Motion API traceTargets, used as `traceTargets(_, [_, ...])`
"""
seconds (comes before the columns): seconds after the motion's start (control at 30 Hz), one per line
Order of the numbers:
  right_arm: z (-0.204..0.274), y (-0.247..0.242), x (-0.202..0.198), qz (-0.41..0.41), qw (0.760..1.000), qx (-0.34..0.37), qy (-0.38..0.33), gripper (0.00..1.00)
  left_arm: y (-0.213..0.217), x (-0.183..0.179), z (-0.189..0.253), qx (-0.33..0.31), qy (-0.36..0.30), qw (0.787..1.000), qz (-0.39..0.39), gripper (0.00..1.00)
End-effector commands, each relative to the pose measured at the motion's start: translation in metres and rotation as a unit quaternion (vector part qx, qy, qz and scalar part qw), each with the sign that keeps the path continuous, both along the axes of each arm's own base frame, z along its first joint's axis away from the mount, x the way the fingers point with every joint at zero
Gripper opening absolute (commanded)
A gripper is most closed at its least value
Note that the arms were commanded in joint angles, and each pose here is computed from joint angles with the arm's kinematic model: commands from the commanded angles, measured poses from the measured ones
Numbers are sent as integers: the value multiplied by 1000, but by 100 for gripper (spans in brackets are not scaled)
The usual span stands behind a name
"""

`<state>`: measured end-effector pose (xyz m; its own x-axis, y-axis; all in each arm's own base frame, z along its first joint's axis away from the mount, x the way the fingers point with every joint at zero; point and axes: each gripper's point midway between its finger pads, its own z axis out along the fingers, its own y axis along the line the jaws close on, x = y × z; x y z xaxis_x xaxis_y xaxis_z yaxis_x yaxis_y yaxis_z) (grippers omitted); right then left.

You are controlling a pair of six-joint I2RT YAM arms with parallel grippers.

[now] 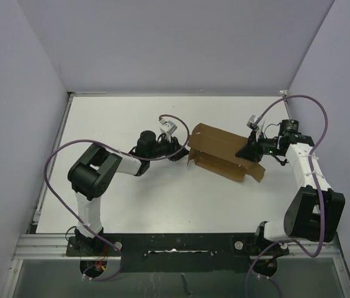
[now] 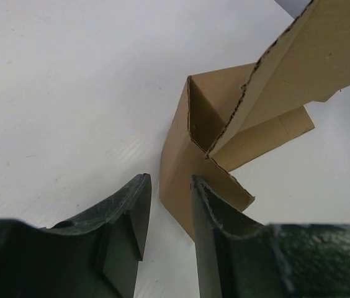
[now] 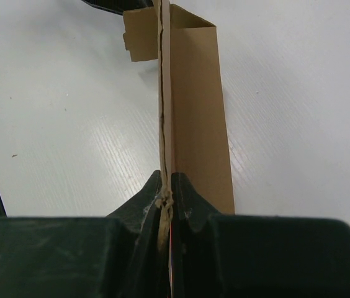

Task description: Fold the paper box

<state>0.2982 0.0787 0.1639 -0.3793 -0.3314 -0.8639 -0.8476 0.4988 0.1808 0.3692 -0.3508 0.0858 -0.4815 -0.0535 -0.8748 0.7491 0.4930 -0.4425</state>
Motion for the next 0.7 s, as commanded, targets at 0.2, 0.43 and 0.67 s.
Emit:
traceTargets(0.2, [12, -1, 2, 3, 1000, 7, -17, 0, -17, -10, 11, -32, -81, 995, -51, 33])
traceTargets(0.43, [13, 1, 1, 6, 1000, 11, -15, 0, -28, -13, 5, -23, -92, 994, -57, 37])
traceTargets(0.67, [13, 2, 0, 8, 1000, 15, -14, 0, -34, -8, 1, -16, -107, 994, -33, 38])
